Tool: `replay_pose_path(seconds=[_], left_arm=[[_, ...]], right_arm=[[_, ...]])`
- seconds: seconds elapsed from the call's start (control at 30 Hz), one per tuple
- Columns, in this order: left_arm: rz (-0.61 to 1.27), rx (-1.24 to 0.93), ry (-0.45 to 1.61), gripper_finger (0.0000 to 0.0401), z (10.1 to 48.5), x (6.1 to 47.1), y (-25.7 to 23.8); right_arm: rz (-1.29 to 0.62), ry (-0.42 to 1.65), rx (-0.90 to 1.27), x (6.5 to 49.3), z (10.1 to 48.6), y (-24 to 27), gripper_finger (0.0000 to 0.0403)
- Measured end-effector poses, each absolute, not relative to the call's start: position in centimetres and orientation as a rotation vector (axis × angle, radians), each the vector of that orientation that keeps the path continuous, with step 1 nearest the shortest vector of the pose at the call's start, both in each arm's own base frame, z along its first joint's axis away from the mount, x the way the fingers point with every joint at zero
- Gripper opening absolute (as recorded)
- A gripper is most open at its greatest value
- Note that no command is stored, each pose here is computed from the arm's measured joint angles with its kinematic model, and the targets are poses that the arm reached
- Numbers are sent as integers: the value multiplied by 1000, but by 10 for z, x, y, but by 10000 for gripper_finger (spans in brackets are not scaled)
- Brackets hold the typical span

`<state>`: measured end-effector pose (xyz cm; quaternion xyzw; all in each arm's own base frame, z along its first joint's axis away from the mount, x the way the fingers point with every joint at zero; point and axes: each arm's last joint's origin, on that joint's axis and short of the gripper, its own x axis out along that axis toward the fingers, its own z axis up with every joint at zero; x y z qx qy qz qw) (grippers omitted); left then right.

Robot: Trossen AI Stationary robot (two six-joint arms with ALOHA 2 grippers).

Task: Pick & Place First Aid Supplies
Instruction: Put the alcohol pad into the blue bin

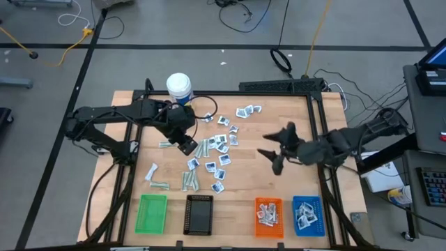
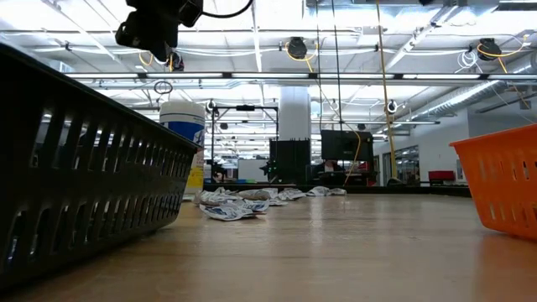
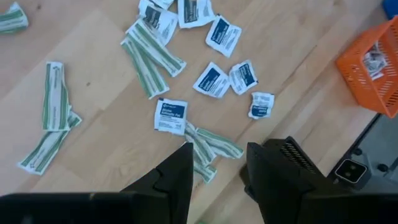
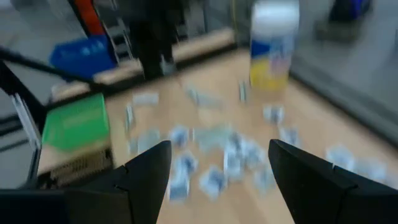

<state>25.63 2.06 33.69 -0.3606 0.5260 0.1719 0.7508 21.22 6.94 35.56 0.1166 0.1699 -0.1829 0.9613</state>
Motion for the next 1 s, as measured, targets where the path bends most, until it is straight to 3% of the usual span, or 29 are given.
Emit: replay_pose_path(seconds=[0.23, 0.5, 0.83, 1.0], left_arm=[[455, -702, 1217, 152, 329, 256, 15], [542, -702, 1290, 158, 297, 267, 5], [627, -734, 1385, 260, 236, 271, -3], [682, -697, 1372, 279, 217, 283, -7]], right_arm=[[-366, 184, 136, 227, 375, 48, 263], [-321, 185, 125, 233, 377, 30, 263], [-308, 185, 26, 232, 380, 25, 263], [-304, 191, -5, 232, 380, 25, 263]])
